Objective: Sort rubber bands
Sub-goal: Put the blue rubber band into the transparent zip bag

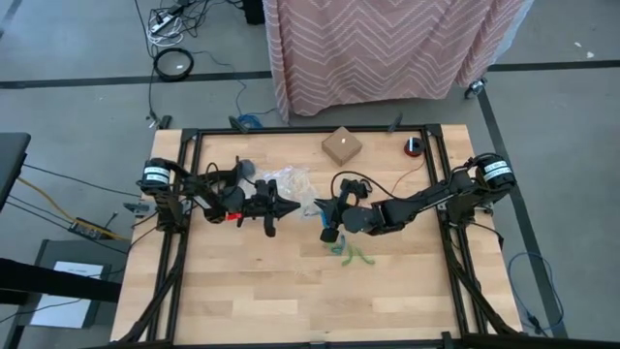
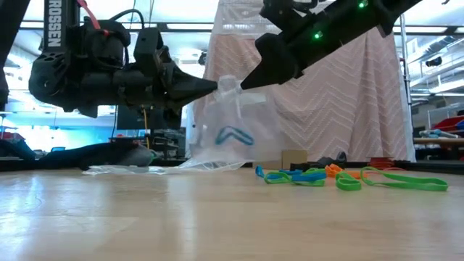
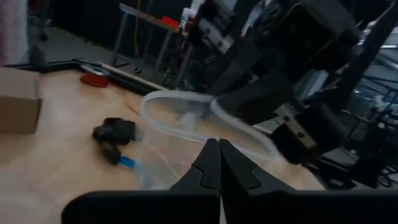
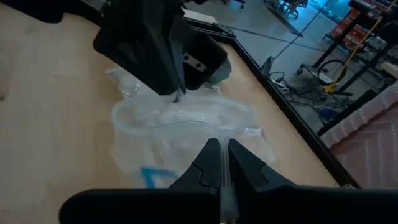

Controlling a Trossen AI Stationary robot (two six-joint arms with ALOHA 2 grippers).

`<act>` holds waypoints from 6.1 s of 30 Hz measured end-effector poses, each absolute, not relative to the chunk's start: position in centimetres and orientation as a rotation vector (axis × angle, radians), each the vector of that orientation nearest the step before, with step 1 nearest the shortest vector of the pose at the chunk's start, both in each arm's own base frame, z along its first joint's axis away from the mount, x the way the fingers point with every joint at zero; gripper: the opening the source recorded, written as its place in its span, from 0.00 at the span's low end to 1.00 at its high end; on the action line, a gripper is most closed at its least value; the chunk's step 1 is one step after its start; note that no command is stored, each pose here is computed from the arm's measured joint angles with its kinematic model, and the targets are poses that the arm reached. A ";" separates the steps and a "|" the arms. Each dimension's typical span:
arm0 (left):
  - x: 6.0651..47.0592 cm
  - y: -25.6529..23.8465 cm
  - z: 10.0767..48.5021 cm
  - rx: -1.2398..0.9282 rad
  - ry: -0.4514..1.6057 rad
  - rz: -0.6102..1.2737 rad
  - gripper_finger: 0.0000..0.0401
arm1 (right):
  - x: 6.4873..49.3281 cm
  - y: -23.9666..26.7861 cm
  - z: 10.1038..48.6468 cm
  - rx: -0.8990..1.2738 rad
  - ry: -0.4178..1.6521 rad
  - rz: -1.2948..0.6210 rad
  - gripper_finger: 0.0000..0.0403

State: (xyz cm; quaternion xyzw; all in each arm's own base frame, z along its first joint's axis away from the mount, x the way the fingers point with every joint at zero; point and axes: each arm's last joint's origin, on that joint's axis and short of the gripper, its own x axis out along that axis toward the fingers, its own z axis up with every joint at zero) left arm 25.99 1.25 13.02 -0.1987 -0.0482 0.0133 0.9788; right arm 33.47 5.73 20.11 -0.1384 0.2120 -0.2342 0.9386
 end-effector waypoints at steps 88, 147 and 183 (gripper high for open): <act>21.0 1.5 13.7 -0.011 -0.091 0.194 0.00 | 30.5 4.0 15.6 0.007 0.919 -0.481 0.47; 20.9 1.4 13.4 -0.059 -0.057 0.159 0.00 | 33.4 -1.5 21.9 -0.240 0.858 -0.651 0.00; 20.9 1.4 13.7 -0.087 -0.083 0.158 0.00 | 38.6 5.2 22.9 -0.085 0.191 -0.451 0.00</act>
